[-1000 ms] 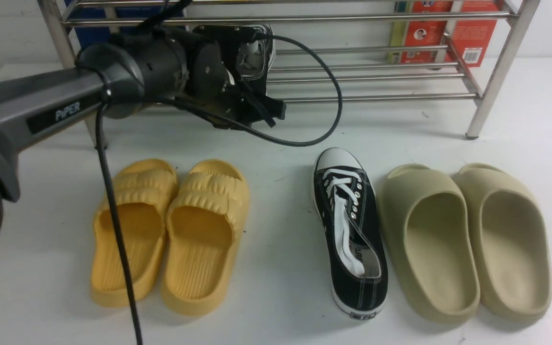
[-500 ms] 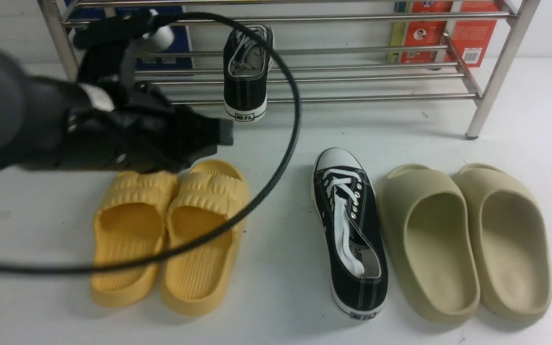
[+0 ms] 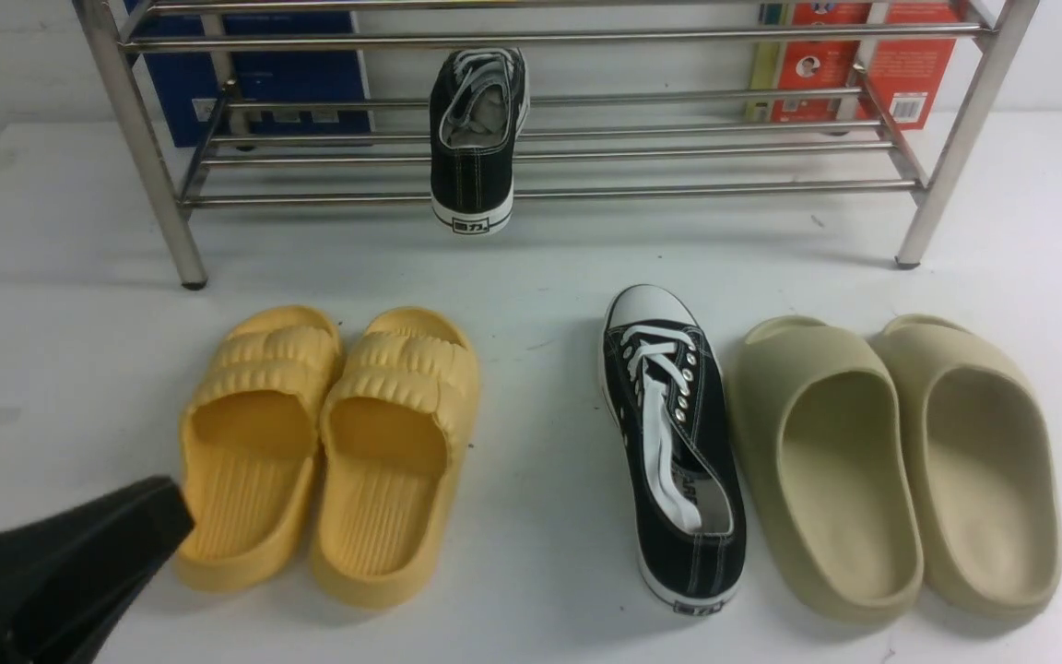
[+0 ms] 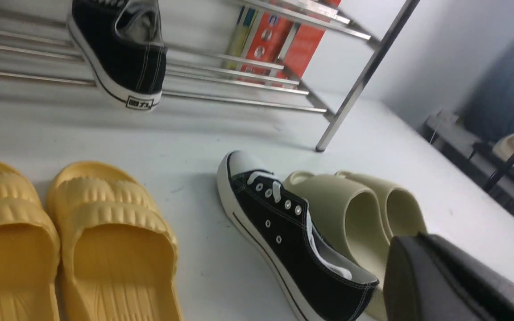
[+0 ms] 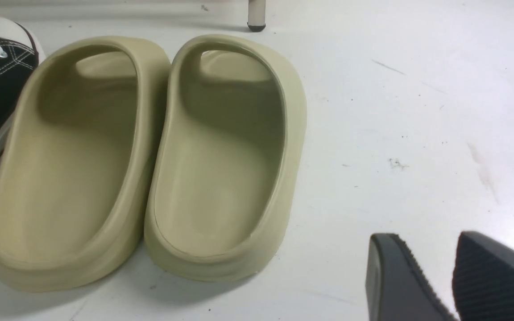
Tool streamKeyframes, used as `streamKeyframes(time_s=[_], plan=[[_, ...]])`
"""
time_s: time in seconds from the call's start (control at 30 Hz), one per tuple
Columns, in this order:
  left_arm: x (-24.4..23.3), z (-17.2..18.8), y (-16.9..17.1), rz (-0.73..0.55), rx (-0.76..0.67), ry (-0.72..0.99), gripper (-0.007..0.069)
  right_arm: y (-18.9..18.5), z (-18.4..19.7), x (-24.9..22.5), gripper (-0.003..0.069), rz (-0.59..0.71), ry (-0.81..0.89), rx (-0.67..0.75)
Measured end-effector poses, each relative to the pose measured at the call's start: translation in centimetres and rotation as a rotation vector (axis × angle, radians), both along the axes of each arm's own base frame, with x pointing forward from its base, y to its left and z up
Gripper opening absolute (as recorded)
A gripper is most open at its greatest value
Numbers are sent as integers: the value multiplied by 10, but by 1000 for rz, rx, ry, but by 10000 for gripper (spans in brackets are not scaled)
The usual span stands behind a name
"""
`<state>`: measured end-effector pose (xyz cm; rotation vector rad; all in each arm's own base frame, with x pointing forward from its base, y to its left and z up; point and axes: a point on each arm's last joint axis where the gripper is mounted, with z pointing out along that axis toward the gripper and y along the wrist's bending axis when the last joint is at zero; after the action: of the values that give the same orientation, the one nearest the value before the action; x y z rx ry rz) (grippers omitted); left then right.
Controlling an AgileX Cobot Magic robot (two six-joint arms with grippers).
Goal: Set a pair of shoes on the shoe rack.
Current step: Use the right arm to grab the shoe closest to it
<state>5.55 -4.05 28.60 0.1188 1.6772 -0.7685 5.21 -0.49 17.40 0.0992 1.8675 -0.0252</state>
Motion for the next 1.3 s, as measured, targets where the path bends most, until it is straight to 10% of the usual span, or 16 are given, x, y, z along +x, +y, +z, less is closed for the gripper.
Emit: streamKeyframes(time_s=[0.47, 0.67, 0.87, 1.3], plan=[[-14, -35, 8, 20, -30, -51, -13, -2, 1, 0, 239, -9, -6, -56], [-14, -35, 8, 19, -32, -50, -13, 8, 10, 3, 239, -50, -146, 587], [-14, -35, 8, 19, -32, -50, -13, 8, 21, 4, 230, -60, -234, 821], [-14, -35, 7, 14, -29, -44, -13, 36, 145, 49, 57, 289, 527, 266]])
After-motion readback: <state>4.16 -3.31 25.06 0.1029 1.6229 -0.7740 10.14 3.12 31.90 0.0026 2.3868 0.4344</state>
